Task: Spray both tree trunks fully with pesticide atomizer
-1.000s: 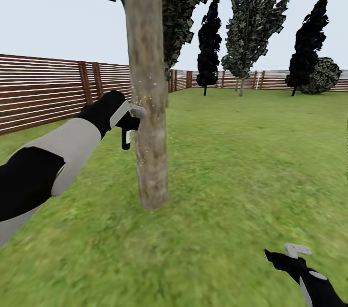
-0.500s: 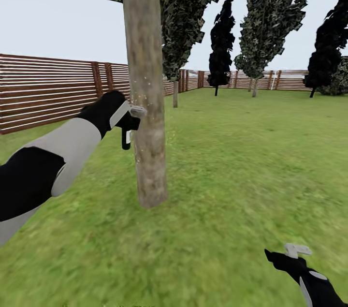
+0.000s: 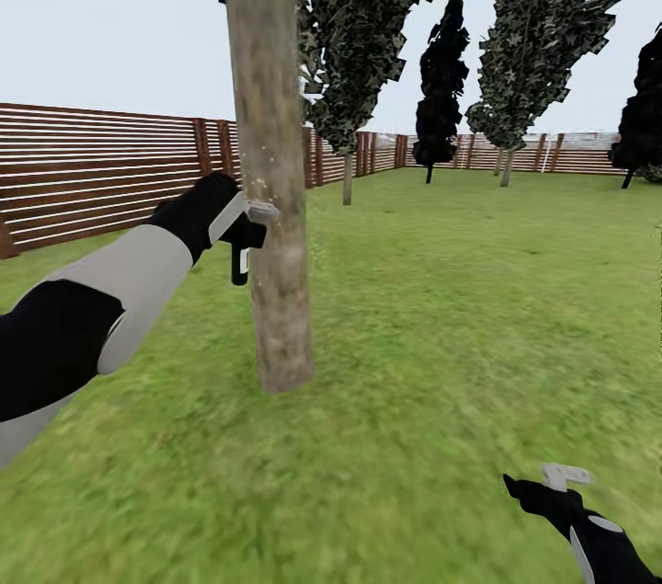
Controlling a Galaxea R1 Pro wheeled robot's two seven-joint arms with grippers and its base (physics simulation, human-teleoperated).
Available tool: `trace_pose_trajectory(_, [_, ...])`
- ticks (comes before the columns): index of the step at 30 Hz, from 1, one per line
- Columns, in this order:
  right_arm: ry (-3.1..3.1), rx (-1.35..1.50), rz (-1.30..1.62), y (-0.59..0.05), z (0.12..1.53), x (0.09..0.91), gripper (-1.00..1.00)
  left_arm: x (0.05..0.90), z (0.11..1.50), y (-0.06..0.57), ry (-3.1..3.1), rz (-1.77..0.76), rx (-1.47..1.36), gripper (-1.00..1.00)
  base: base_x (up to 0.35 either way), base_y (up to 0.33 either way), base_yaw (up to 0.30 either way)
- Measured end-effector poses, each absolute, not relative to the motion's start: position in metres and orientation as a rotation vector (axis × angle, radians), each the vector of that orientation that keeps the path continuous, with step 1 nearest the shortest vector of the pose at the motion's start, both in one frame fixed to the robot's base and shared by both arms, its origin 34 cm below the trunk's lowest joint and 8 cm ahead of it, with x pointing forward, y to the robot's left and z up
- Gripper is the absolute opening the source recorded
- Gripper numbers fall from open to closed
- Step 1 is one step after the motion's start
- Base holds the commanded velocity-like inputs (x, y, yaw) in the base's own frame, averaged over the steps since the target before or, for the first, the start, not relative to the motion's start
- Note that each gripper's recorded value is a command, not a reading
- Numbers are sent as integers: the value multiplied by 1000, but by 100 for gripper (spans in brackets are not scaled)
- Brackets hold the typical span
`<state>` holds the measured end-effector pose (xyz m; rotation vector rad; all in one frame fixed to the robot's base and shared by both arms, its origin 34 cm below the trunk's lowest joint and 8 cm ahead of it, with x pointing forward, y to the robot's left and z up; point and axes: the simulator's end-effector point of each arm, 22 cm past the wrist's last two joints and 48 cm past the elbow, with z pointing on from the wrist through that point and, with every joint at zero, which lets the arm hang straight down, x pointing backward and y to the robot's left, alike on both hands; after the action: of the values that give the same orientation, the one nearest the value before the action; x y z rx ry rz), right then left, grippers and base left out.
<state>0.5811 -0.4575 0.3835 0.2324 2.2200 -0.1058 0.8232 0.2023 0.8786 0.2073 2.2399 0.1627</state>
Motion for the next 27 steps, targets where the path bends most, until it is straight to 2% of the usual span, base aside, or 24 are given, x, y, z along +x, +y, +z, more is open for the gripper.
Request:
trace_pose_trajectory(12, [2220,232,-105,-457,383,581,100,823,873,205,2250,163,203,-100,0,-313,0])
trace_pose_trajectory(27, [2221,231,-104,-457,383,581,100,815,739,266,2380,191,106,-100,0,-17,0])
